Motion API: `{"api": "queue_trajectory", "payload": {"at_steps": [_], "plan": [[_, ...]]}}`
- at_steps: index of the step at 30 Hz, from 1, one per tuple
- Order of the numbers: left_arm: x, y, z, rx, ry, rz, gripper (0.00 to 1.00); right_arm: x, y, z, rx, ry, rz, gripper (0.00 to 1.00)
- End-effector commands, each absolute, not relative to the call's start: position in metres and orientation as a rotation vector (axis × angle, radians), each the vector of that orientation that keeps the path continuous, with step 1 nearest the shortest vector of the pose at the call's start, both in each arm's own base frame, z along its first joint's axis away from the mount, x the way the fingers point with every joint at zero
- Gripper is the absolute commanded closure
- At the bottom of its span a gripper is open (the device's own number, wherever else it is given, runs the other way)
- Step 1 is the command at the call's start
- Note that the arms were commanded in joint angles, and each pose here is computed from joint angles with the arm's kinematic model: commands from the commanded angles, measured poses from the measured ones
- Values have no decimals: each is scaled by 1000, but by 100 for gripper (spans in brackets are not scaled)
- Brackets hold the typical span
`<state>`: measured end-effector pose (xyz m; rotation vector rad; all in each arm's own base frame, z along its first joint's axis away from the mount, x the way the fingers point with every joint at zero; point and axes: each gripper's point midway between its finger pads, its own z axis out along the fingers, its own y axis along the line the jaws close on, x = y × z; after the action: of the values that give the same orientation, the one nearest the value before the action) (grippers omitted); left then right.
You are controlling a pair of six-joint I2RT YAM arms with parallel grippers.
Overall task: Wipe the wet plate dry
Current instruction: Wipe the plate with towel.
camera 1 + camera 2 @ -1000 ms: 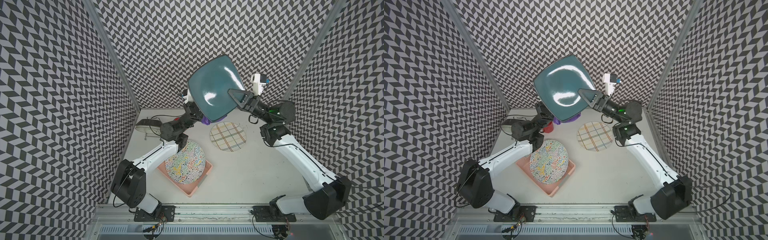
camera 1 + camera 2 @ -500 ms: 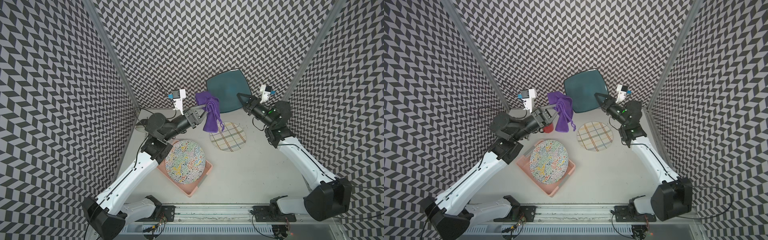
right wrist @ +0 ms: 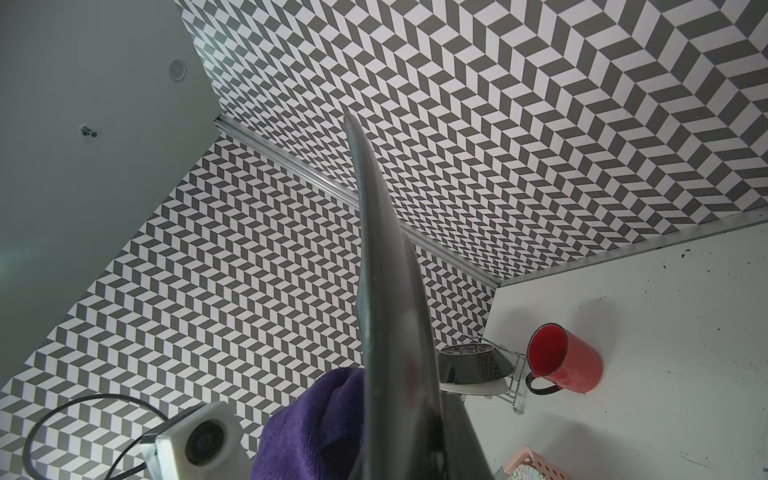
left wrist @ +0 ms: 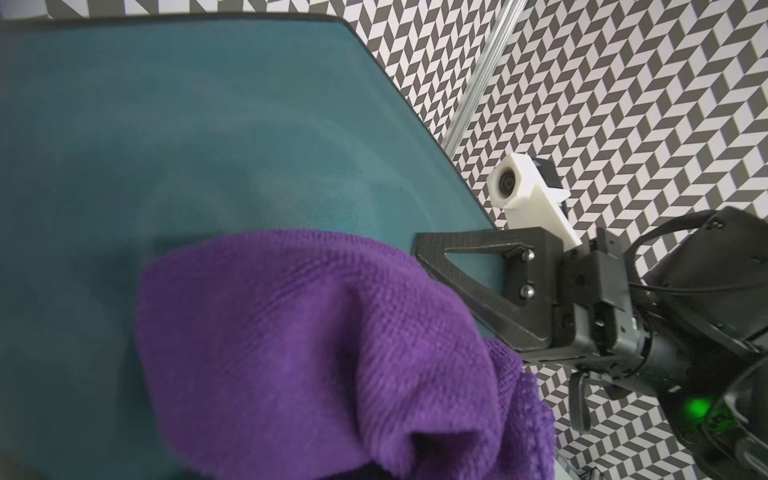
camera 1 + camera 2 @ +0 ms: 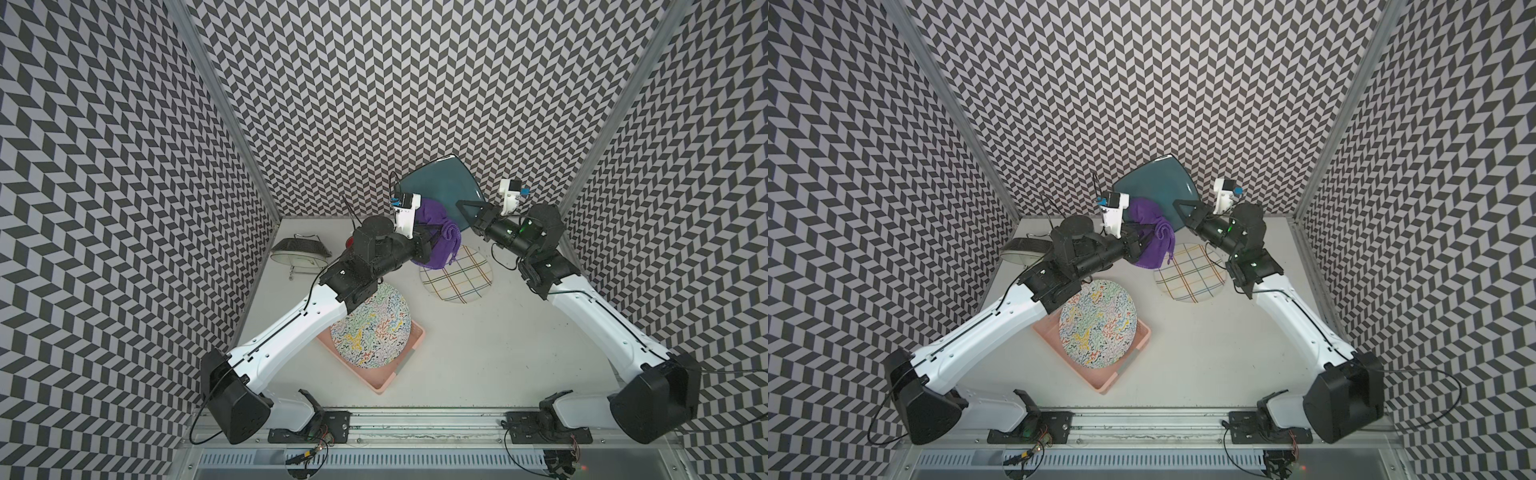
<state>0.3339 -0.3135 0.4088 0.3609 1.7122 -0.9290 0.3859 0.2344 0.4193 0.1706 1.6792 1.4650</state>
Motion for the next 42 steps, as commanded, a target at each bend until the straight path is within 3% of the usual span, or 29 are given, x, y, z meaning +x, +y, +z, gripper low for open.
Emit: {"api": "queue_trajectory", "payload": {"at_steps": [1,4,7,11,15,17,21,24,28,30,38,42], "plan": [[373,-268,398,245,1783,-773,100,325,229,542,-62,1272,1587,100],[397,-222,405,154,1774,-702,100,311,232,534,-122,1272,1604,100],[406,-213,410,220,1779,-646,100,288,253,525,-253,1306,1652,100],[402,-264,389,512,1859,-719,100,264,288,521,-387,1344,1665,100],[372,-317,374,726,1836,-707,100,276,275,542,-311,1279,1651,100],[378,-312,372,674,1850,-704,100,287,261,546,-250,1267,1646,100],[404,-253,373,423,1901,-771,100,298,237,538,-165,1282,1632,100],[381,-253,368,453,1882,-844,100,297,229,524,-119,1315,1603,100],[312,-320,334,718,1909,-901,100,295,235,521,-145,1304,1653,100],[301,-331,315,739,1953,-881,100,295,238,530,-172,1285,1657,100],[393,-237,327,265,1994,-823,100,281,271,526,-289,1340,1645,100],[390,-264,355,377,1922,-871,100,255,308,492,-383,1440,1645,100]]}}
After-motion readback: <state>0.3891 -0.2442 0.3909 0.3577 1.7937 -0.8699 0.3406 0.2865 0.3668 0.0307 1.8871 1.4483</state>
